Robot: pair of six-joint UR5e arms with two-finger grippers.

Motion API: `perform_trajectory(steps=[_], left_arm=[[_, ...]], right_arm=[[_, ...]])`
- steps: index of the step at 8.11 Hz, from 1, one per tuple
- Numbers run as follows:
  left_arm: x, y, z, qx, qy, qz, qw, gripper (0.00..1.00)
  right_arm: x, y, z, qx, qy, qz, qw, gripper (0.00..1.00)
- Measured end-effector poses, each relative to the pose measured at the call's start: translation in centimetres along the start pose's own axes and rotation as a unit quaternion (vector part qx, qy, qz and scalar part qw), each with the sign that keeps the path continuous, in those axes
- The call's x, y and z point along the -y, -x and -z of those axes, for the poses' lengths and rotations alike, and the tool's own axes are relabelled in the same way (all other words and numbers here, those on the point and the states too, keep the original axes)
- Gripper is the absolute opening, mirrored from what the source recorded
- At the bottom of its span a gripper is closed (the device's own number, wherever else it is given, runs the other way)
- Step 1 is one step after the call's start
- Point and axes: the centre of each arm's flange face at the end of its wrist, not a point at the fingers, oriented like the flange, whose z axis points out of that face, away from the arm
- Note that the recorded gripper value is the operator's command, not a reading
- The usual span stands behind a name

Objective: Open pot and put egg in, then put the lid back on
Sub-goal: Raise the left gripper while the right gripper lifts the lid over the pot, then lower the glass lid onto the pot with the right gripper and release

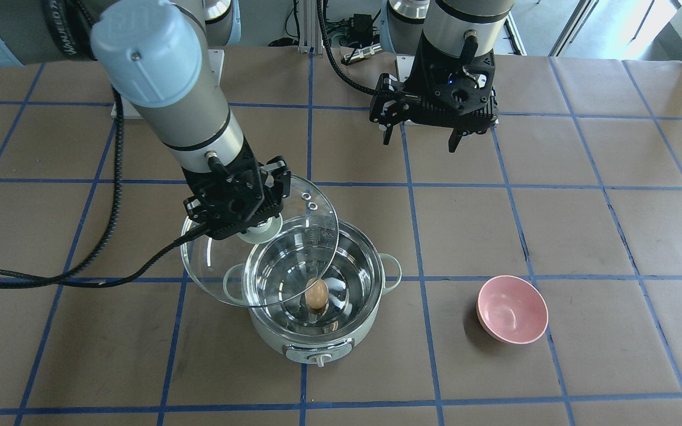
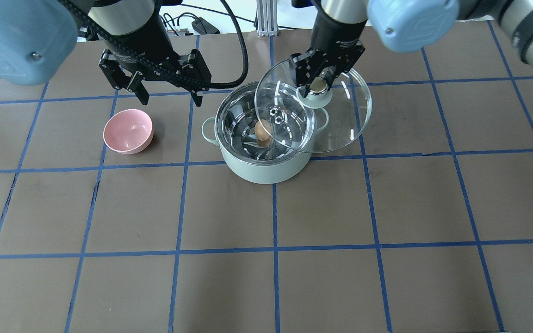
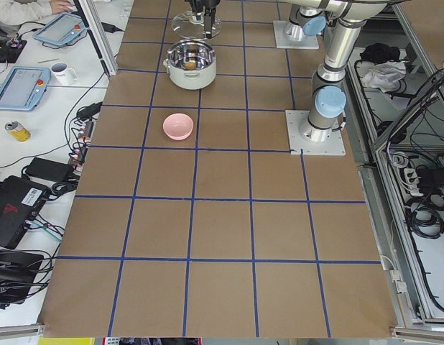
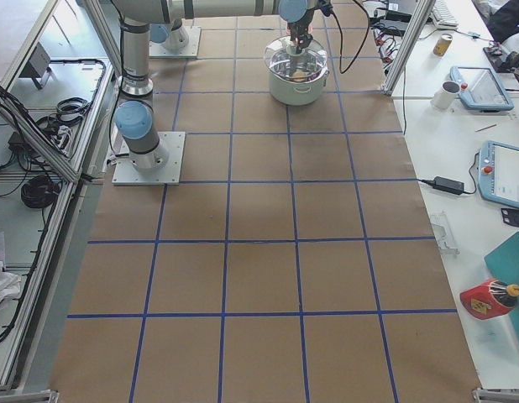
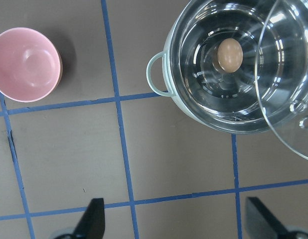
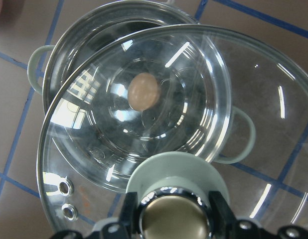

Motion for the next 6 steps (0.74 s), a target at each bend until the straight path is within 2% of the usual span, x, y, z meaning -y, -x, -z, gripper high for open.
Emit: perform_trajectory(steps=[4,6], left_arm=[[-0.3,0.5,-0.4,0.026,0.007,-0.01,0.9996,1.0],[-0.3,0.6,-0.3,0.031,0.007,-0.013,0.9994,1.0]], right_arm=[[3.0,4.4,-5.2,0.008,0.008,0.039,0.9992,0.0],[3.6,4.7,-6.2,0.009,0.007,0.043,0.999,0.0]])
